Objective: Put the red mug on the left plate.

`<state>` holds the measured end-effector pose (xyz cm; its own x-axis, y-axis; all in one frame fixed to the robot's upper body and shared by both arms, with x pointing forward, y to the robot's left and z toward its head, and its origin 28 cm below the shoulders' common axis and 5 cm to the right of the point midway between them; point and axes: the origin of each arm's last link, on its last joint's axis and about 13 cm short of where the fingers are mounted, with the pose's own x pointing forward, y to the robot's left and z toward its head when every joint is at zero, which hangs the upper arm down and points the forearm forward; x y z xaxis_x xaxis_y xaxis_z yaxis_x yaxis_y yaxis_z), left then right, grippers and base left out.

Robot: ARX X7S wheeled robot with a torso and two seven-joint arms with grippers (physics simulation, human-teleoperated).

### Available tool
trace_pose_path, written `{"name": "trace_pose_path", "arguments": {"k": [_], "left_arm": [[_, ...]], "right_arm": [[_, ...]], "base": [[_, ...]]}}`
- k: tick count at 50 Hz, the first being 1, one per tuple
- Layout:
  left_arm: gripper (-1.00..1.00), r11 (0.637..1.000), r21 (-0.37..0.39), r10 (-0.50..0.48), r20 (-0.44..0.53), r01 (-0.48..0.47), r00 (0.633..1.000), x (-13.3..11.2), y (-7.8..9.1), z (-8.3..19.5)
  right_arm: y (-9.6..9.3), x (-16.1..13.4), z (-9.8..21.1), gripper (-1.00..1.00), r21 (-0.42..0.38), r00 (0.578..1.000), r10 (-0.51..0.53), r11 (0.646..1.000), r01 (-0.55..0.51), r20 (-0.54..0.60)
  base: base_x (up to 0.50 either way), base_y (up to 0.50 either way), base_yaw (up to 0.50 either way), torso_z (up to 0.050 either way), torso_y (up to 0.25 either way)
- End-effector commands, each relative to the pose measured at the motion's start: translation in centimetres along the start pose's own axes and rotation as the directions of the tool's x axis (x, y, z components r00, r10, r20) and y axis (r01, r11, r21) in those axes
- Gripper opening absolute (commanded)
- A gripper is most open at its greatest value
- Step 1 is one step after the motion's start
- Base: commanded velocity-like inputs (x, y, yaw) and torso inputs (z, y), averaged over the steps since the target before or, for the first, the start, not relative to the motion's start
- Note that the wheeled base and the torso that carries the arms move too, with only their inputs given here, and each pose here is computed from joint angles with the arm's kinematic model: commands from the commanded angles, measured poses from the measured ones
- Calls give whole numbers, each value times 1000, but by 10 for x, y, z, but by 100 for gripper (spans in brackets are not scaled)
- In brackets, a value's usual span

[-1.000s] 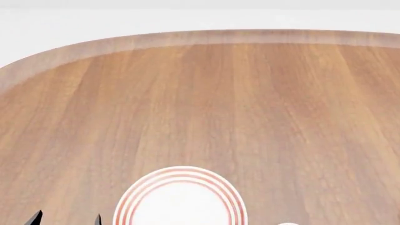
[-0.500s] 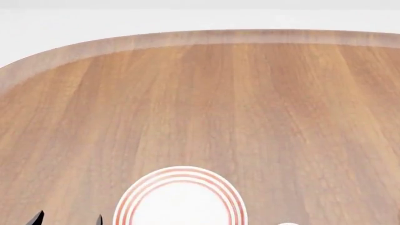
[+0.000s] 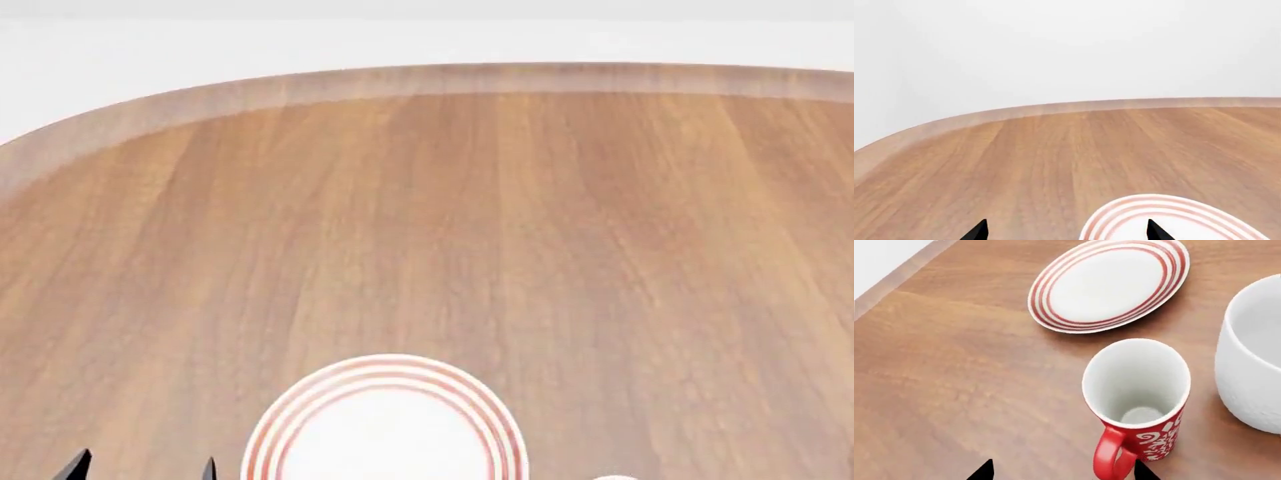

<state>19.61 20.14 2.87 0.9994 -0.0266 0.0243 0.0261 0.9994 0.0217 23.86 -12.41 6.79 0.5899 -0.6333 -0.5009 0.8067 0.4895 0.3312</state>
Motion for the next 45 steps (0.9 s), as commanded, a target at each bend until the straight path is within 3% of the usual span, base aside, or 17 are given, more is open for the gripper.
{"name": "trace_pose_path", "arguments": {"k": [1,16,45], "left_arm": [[100,1000,2,0,-1,0,1000,0,0,0],[100,1000,6,-5,-3,5,1000,0,-1,-1],[100,1000,2,-2,-2,2,1000,0,1,0]], "right_arm": [[8,14,-3,100,23,998,-45,999,46,-47],[9,19,0,100,58,994,-94,994,98,-60],[14,36,-5,100,52,985,-153,986,157,-80]], "base": [[0,0,0,0,0],[0,0,0,0,0],[0,0,0,0,0]]}}
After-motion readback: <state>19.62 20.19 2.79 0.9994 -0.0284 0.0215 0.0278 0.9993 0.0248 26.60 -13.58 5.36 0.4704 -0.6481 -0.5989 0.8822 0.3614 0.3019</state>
